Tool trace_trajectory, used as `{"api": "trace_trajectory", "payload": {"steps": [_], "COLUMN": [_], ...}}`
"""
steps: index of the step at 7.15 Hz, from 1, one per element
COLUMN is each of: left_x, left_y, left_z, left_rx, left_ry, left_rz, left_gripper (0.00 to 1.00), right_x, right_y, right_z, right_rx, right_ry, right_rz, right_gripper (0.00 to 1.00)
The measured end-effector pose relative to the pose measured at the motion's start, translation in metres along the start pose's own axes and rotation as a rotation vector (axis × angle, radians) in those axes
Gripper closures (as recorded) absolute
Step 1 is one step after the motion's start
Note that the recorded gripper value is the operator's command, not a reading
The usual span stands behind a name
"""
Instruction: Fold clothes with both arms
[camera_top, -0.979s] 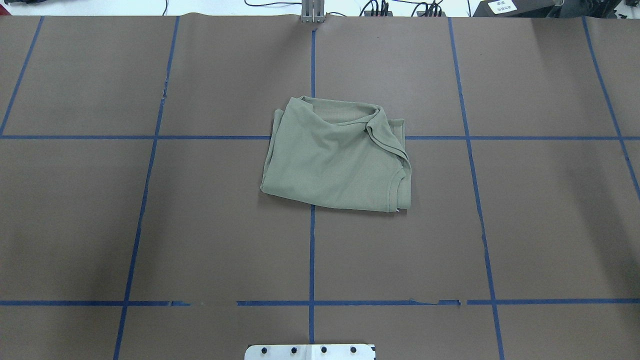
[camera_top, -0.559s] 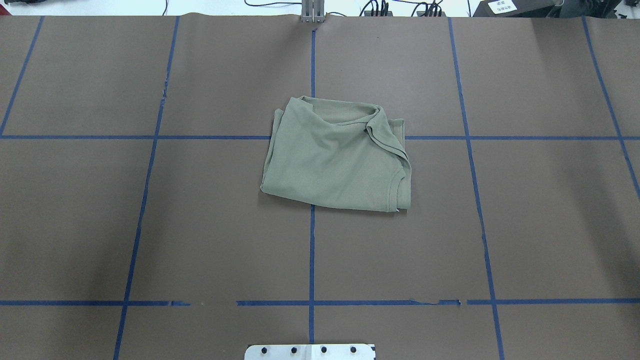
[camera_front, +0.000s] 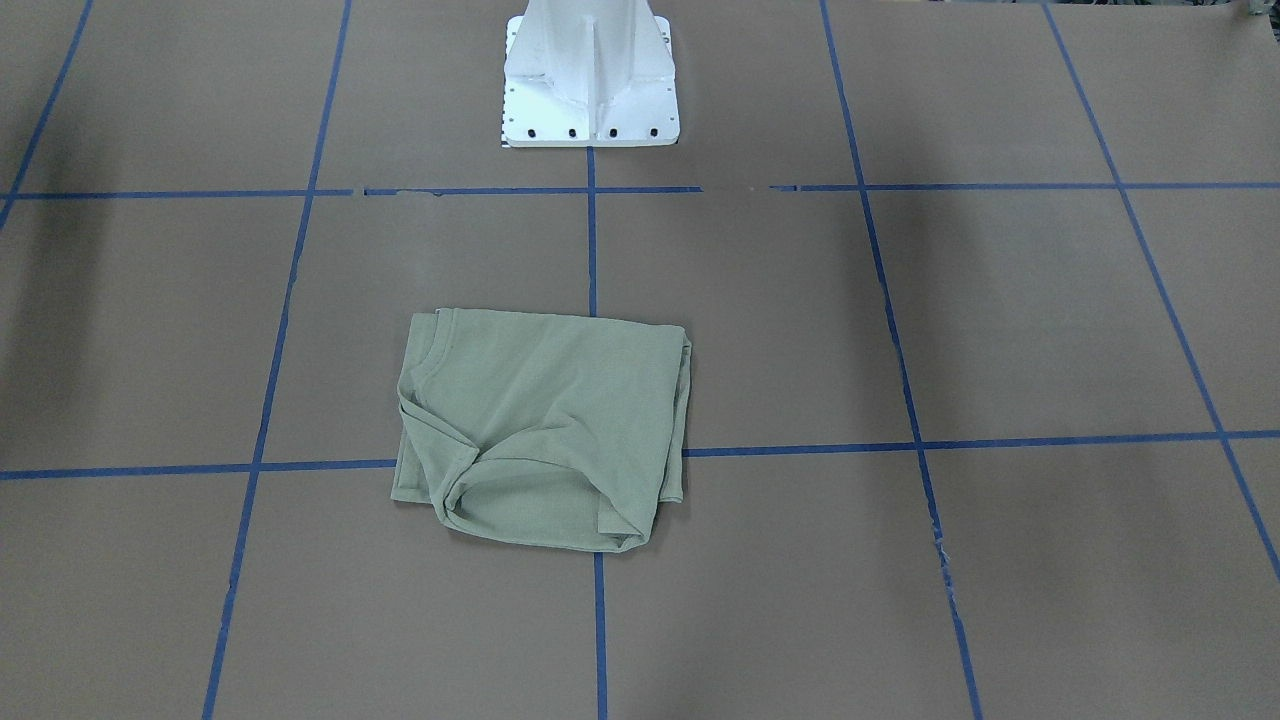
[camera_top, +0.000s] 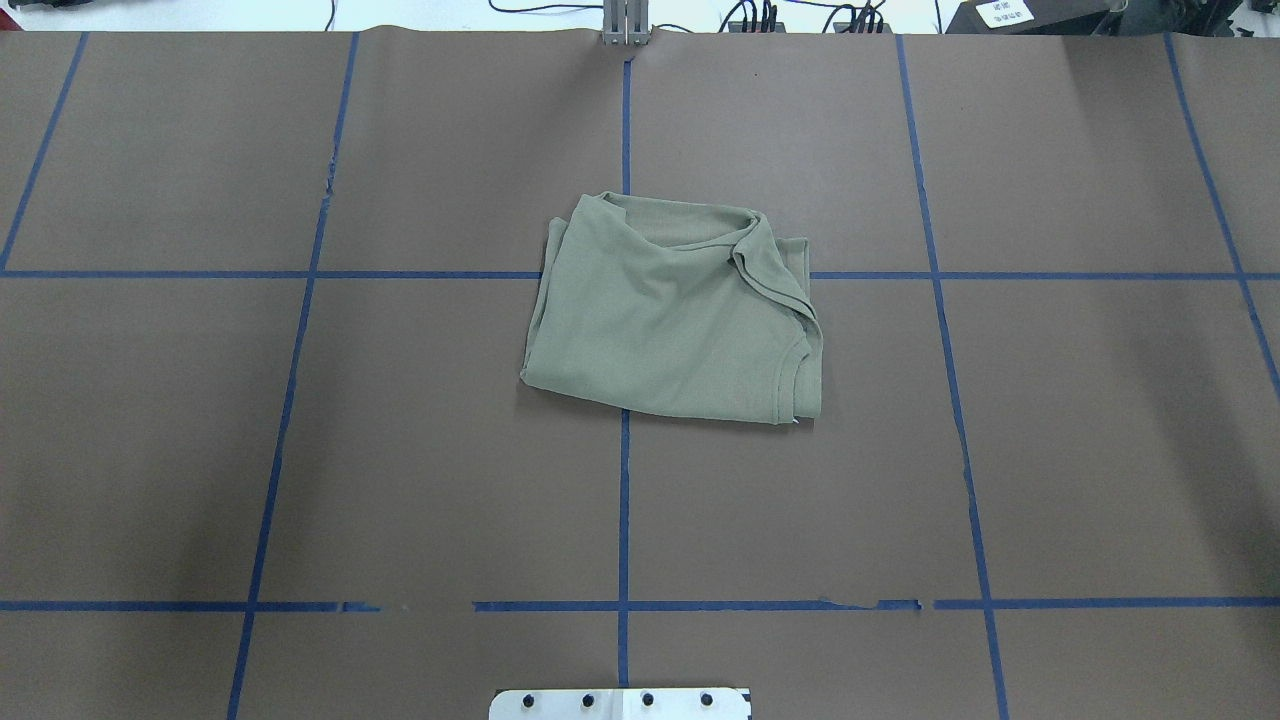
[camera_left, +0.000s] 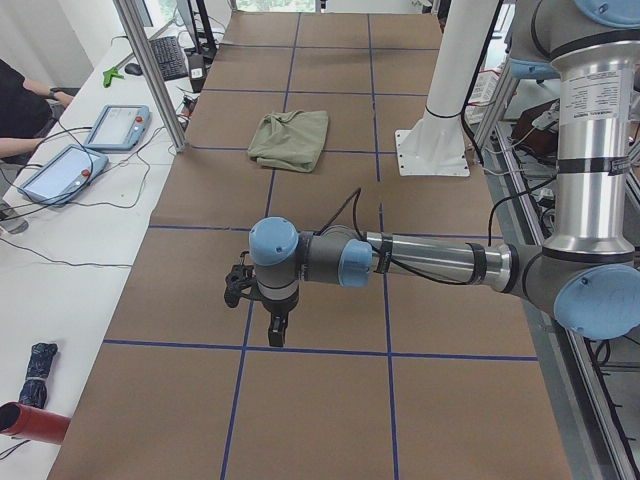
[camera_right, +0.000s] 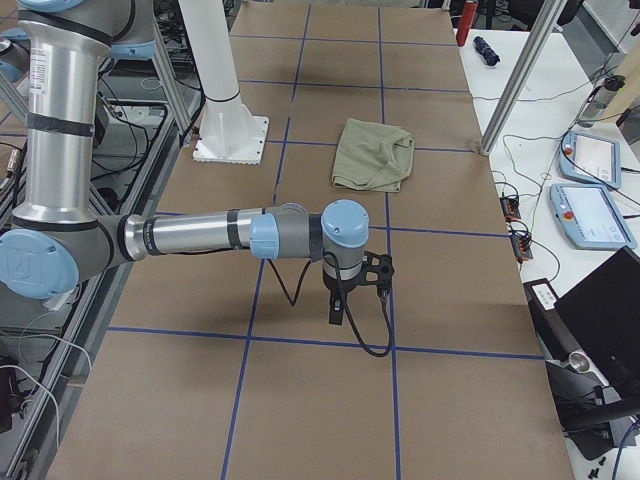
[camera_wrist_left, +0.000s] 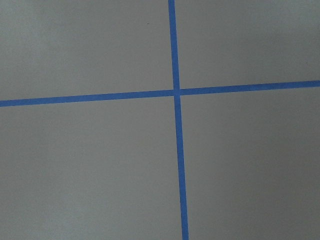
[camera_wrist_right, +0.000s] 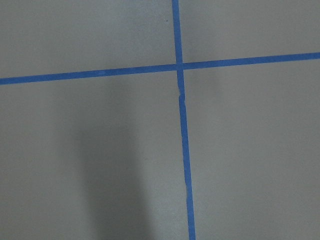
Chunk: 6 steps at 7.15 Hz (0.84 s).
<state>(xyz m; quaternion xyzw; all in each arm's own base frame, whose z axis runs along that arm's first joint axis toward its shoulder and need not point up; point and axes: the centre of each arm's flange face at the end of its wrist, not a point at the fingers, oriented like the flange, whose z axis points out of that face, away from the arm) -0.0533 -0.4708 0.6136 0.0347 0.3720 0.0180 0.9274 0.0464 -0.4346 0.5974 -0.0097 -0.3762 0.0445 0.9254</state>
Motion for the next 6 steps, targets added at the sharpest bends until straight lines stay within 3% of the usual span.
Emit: {"api": "trace_trajectory", "payload": {"steps": [6], "left_x": [0.0046], "left_y": [-0.0022], "left_z": [-0.0039], "left_rx": [0.008], "left_ry": [0.000], "left_rz": [0.008], "left_gripper": [0.00], "right_x": [0.0009], "right_y": [0.0000], "right_z": [0.0001], "right_rx": [0.000], "right_ry": [0.000], "right_rz": [0.001], "right_gripper": [0.00]}}
